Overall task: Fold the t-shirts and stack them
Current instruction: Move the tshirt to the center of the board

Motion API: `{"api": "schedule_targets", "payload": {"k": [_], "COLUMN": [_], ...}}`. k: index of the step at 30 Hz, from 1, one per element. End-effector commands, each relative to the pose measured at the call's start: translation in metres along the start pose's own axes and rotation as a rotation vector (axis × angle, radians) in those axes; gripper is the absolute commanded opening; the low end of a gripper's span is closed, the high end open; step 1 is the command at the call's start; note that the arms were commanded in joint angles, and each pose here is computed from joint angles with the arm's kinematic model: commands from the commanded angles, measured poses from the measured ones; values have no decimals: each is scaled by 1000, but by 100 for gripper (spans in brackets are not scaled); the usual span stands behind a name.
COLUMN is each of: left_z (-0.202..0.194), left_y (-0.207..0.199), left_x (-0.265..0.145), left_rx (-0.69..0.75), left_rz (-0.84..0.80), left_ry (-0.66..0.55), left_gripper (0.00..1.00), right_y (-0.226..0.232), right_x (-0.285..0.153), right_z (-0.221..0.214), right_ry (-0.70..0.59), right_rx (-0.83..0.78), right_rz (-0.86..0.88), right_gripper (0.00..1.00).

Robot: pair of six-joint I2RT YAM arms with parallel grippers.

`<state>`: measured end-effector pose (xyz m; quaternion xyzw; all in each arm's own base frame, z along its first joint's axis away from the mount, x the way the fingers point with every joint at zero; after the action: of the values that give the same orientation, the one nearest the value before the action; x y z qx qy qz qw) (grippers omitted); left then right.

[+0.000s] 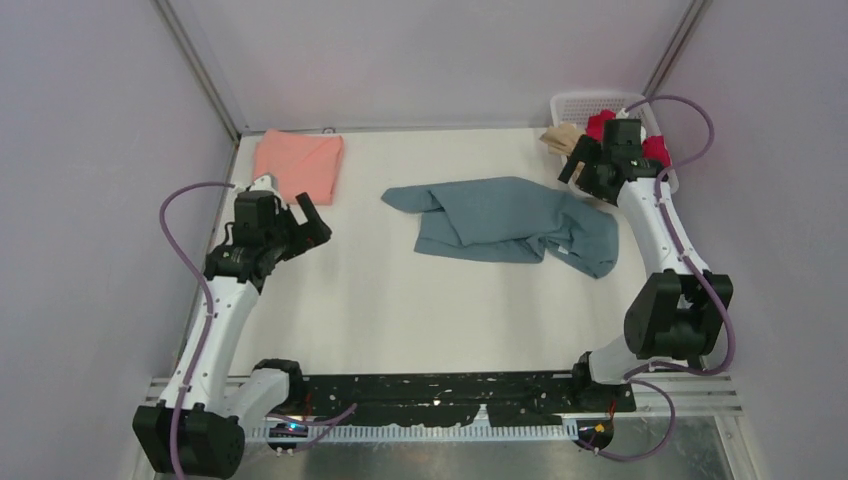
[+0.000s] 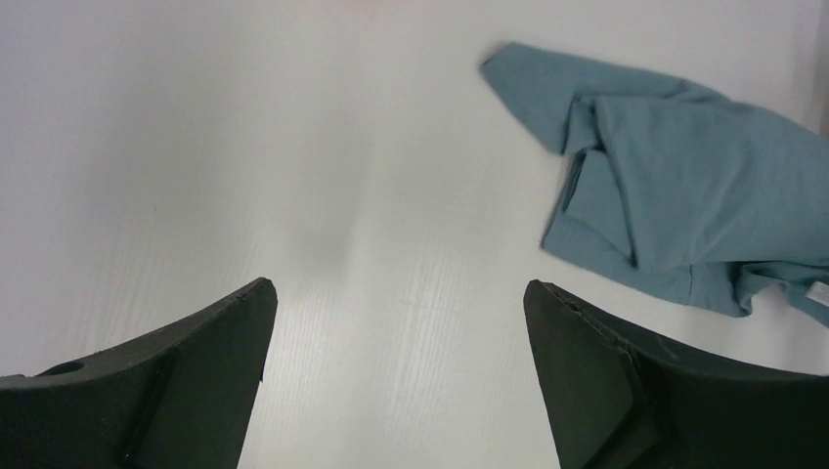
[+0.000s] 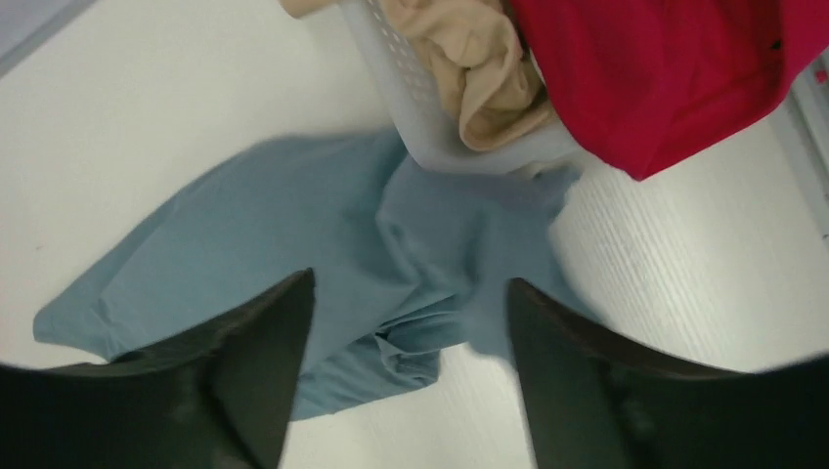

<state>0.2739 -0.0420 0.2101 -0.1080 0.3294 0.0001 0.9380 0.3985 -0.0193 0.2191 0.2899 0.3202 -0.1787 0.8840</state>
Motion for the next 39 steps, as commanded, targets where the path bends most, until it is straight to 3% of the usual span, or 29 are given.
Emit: {"api": "schedule_targets", "payload": {"k": [1, 7, 14, 18, 25, 30, 33, 39], "left_z": [3, 27, 23, 17, 4, 0, -2, -6], "left_y": [-14, -48, -60, -59, -52, -51, -50, -37], "left_x": [17, 55, 87, 89, 88, 90, 91, 88], "left_rx": [-13, -32, -50, -57, -62, -66, -65, -44], "left_rz": [-72, -231, -287, -283, -257, -252, -245, -177], "left_ry": [29, 73, 154, 169, 186, 200, 206, 215], "left_gripper": [99, 99, 99, 99, 99, 99, 99, 99], "right_y": [32, 73, 116, 129, 111, 131, 140, 142], "right_x": [-30, -46, -29, 9, 72, 89, 92, 66], "right_z": [23, -47, -151, -163, -189, -206, -227, -291], "right_ry": [-111, -76, 133, 143, 174, 228, 285, 504], "right_rx": [-166, -335, -414, -381, -430, -467, -571, -768], "right_rz": [21, 119, 341, 218, 20, 104, 177, 356], "right_gripper": [99, 95, 95, 95, 100, 95, 93, 90]}}
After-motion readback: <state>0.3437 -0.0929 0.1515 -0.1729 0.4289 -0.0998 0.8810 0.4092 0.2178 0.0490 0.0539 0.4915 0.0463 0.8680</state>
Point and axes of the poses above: each gripper's point midway between its finger pads, its own x axis out along the fingers, its own y axis along the line the jaws close on, z = x × y, the point moved 1 cm from there along -x, back along the fingers, and after that the axes turned 13 degrees about x, right-handed, at the moved point
